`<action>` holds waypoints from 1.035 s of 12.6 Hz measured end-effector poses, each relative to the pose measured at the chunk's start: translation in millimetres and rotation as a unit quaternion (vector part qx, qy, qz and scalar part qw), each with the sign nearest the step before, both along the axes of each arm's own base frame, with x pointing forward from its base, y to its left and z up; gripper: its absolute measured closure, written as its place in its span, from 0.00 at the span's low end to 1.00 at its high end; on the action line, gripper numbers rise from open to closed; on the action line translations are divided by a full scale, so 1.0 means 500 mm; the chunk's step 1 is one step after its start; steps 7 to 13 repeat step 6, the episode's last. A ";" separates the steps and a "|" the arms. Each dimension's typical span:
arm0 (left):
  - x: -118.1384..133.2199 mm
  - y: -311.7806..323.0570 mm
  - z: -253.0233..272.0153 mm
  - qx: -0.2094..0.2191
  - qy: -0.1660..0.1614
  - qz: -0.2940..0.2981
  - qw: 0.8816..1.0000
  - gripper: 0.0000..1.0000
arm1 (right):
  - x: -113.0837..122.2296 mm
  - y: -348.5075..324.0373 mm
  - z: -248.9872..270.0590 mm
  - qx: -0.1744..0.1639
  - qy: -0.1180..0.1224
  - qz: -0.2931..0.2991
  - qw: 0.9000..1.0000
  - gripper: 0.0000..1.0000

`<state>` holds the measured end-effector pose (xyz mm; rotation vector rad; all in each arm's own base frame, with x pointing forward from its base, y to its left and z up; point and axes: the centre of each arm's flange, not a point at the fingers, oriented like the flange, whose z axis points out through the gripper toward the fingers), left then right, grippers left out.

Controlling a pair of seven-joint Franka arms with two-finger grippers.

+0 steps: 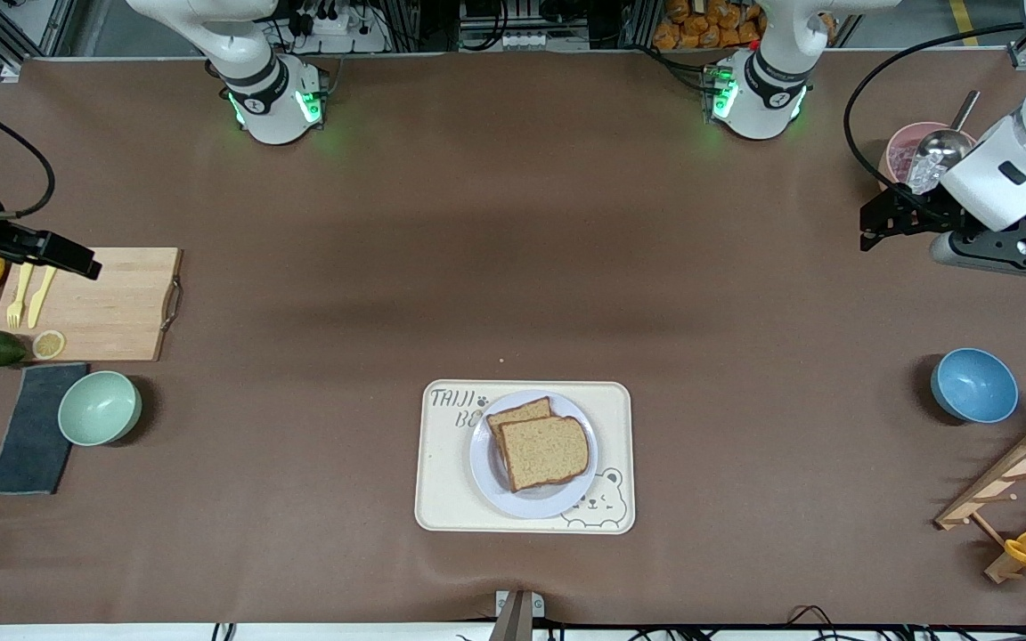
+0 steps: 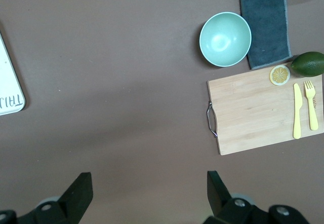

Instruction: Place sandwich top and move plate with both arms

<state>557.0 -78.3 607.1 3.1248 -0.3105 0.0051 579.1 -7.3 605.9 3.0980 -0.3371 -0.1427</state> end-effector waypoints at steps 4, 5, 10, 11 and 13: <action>0.000 -0.001 0.000 0.000 0.001 0.030 1.000 0.00 | 0.000 0.007 -0.006 0.000 0.003 0.003 1.000 0.00; -0.002 -0.001 -0.001 0.000 0.003 0.037 0.999 0.00 | 0.000 0.007 -0.006 0.000 0.003 0.003 1.000 0.00; -0.003 -0.001 -0.002 0.001 0.005 0.043 0.999 0.00 | 0.000 0.007 -0.006 0.000 0.003 0.003 1.000 0.00; -0.003 -0.001 -0.002 0.001 0.005 0.043 0.999 0.00 | 0.000 0.007 -0.006 0.000 0.003 0.003 1.000 0.00; -0.003 -0.001 -0.002 0.001 0.005 0.043 0.999 0.00 | 0.000 0.007 -0.006 0.000 0.003 0.003 1.000 0.00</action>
